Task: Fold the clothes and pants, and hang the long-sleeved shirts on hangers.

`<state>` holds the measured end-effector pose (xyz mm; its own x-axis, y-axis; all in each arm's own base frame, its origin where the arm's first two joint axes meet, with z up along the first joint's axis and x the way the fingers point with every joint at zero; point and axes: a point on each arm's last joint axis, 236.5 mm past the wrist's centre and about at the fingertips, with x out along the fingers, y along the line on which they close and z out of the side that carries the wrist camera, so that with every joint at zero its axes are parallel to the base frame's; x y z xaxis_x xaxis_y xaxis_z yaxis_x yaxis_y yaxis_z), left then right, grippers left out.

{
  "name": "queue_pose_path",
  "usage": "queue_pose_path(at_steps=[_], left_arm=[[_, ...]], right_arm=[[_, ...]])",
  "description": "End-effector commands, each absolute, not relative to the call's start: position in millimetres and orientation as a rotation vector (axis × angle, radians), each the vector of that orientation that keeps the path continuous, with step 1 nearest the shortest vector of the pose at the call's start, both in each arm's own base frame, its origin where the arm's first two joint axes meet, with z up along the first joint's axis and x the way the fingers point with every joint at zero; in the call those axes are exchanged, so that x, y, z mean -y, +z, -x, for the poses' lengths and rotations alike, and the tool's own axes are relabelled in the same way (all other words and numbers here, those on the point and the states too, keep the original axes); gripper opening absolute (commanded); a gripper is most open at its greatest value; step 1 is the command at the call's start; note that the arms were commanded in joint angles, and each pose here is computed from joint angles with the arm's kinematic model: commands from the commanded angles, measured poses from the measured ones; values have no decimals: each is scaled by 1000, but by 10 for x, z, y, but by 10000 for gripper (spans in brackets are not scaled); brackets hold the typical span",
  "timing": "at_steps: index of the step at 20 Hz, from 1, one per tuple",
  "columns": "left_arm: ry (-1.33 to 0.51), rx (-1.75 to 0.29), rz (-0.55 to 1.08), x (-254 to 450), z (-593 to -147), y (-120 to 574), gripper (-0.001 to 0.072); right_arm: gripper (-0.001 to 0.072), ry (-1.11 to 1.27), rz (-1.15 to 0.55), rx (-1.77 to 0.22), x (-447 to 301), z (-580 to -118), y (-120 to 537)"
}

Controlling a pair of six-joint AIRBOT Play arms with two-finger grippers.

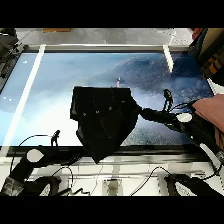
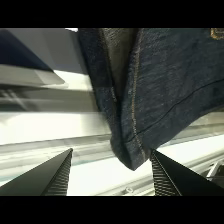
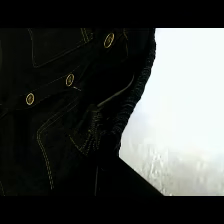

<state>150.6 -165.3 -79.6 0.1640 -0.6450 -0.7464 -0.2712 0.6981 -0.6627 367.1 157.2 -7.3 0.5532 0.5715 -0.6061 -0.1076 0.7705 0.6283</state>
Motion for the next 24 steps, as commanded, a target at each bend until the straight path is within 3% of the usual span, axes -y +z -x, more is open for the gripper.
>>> queue_pose_path(at_steps=[1,7,11,12,13,17,21,24], left_arm=[[-351,-1374,788,1762,-1549,-803,542],[-367,-1442,680,2035,-1371,-1081,541],[-306,-1449,768,2180,-1432,-1191,507],[-298,-1437,783,2209,-1474,-1188,441],[-297,-1419,792,2237,-1527,-1164,426],[-373,-1283,741,2334,-1860,-932,9],[-592,-1043,575,2518,-2340,-211,6],[-603,-730,466,2201,-2893,767,6]], right_arm=[[40,428,-574,-903,-1574,-3670,-69],[40,423,-593,-910,-1581,-3662,-68],[41,437,-596,-923,-1610,-3628,-71],[40,437,-596,-924,-1612,-3626,-71],[40,439,-597,-925,-1615,-3623,-71],[41,468,-594,-948,-1665,-3556,-72],[39,593,-456,-967,-1767,-3445,172],[39,673,-349,-848,-1805,-3462,815]])
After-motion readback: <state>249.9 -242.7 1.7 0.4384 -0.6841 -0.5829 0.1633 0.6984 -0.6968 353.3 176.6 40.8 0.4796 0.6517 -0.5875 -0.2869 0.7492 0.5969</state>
